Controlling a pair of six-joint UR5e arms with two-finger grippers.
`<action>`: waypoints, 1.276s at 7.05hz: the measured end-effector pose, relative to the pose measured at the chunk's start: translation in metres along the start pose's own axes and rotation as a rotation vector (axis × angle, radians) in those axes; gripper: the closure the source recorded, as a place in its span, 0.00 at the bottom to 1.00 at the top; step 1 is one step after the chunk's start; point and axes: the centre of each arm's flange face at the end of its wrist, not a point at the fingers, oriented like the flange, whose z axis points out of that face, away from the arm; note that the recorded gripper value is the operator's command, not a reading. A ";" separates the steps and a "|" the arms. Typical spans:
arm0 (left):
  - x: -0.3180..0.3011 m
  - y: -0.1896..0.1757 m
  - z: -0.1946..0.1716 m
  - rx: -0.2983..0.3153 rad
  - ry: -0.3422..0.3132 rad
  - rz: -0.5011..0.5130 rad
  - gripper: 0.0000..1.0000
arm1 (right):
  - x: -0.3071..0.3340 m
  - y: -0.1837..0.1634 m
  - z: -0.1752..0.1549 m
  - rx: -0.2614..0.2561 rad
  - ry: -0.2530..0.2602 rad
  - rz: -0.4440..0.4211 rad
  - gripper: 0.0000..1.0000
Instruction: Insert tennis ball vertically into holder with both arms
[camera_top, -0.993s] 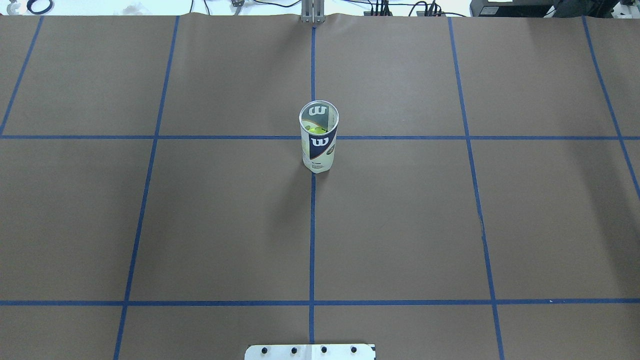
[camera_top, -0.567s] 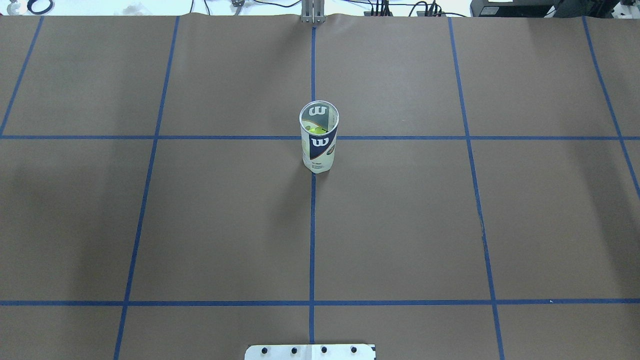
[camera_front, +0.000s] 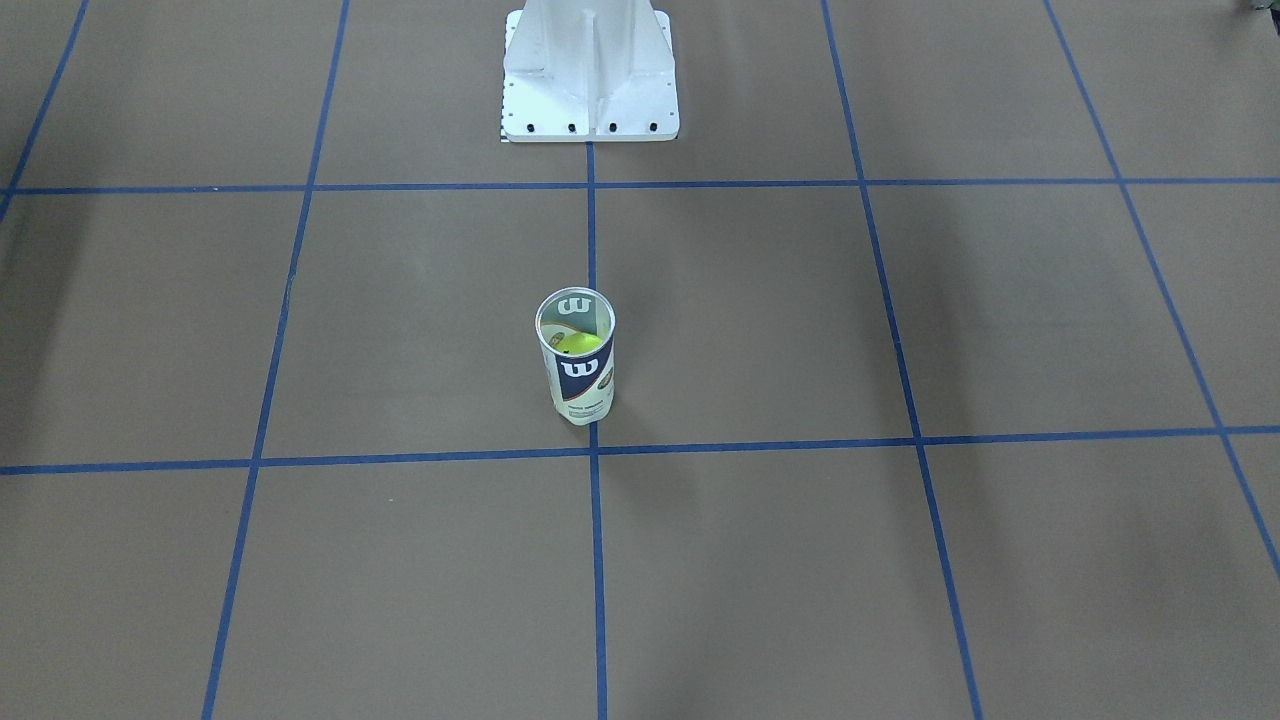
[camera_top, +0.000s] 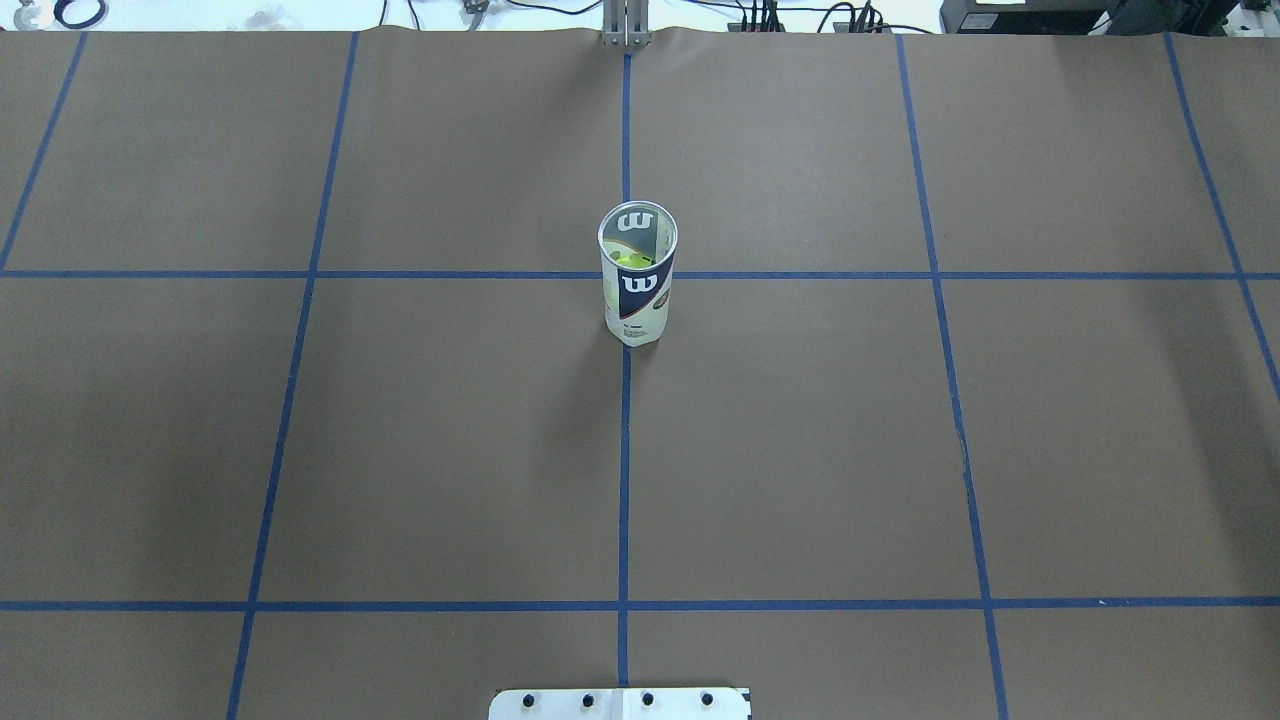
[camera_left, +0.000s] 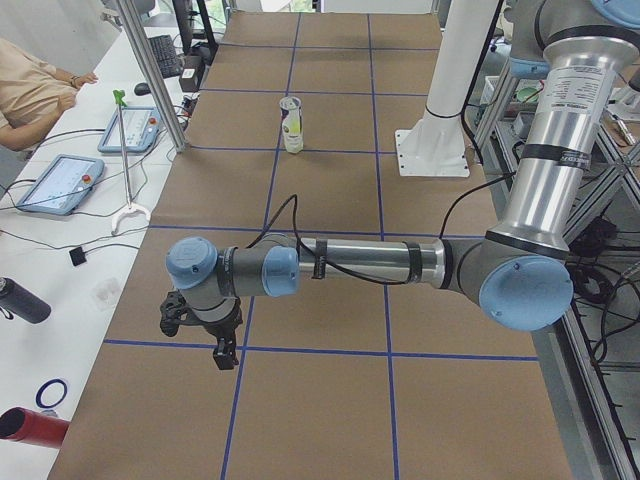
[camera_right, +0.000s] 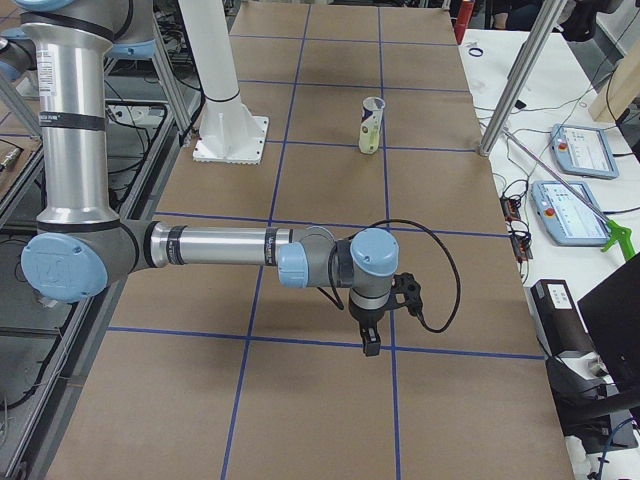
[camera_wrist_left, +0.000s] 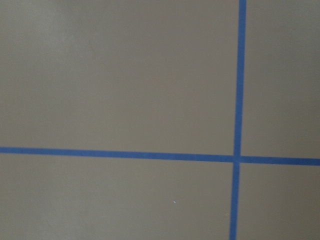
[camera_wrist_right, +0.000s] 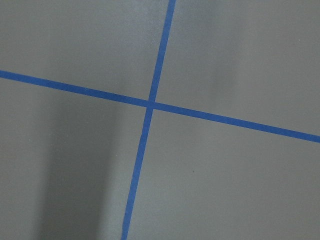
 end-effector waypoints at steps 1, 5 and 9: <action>0.003 0.003 -0.011 -0.003 -0.002 0.025 0.00 | 0.000 0.000 0.000 0.000 0.000 0.000 0.01; 0.012 0.004 -0.025 0.048 -0.008 0.173 0.00 | 0.000 0.000 0.000 -0.001 0.000 0.002 0.01; 0.009 0.003 -0.020 0.077 -0.019 0.255 0.00 | 0.001 0.001 0.001 -0.003 0.000 0.004 0.01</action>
